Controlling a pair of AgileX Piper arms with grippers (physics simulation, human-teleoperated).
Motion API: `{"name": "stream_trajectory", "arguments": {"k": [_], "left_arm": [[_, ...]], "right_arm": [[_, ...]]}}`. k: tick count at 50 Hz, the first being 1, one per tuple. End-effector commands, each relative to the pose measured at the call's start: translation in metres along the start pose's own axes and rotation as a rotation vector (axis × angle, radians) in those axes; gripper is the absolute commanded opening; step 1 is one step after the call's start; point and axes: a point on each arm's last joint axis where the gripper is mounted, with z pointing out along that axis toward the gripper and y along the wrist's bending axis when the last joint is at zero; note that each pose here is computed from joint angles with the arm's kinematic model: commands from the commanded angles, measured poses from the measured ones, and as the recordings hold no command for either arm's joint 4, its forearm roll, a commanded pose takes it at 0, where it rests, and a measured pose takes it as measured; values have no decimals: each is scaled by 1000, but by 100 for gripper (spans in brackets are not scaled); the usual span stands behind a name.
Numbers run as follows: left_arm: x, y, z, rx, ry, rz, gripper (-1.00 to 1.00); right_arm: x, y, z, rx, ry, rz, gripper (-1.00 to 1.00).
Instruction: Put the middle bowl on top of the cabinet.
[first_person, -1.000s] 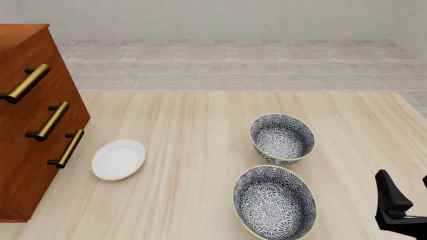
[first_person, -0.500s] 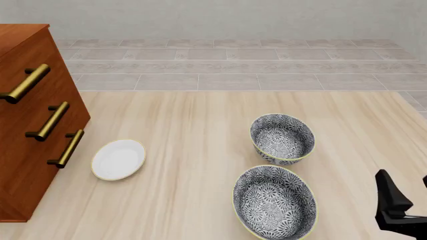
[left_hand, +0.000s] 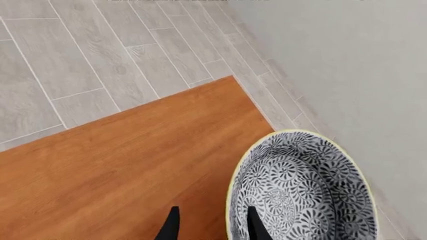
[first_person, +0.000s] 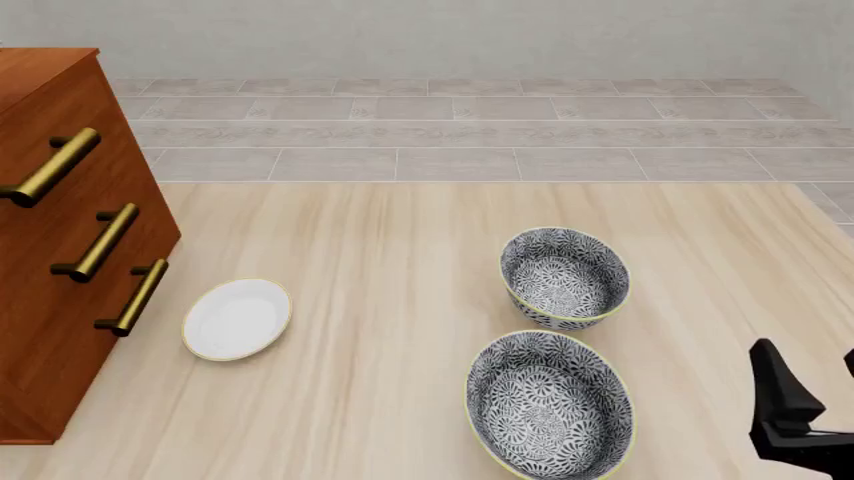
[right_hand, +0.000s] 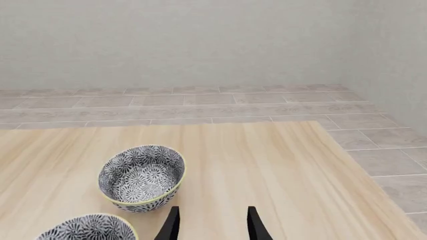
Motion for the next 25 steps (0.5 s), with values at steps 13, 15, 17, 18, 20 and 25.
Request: {"name": "stream_trajectory", "arguments": {"k": [13,15,17,18,20,25], "left_arm": [[3,-15,-27,63,-16,-15,100],[3,-16,-30,70,-19,-17,100],[3,-17,-34,78,-21,-18,100],[3,-18,-36,81,-22,-17,100],[4,-20,-40,91,-23,-14,100],[5,-24,-51,115,-30,-7,100]], "right_arm": [[0,0,0,-2,-1,2,100],[0,0,1,-1,-2,2,100],[-1,0,1,-1,-2,2,100],[0,0,1,0,-2,2,100],[0,0,1,-1,-3,2,100],[0,0,-1,1,-6,1,100]]}}
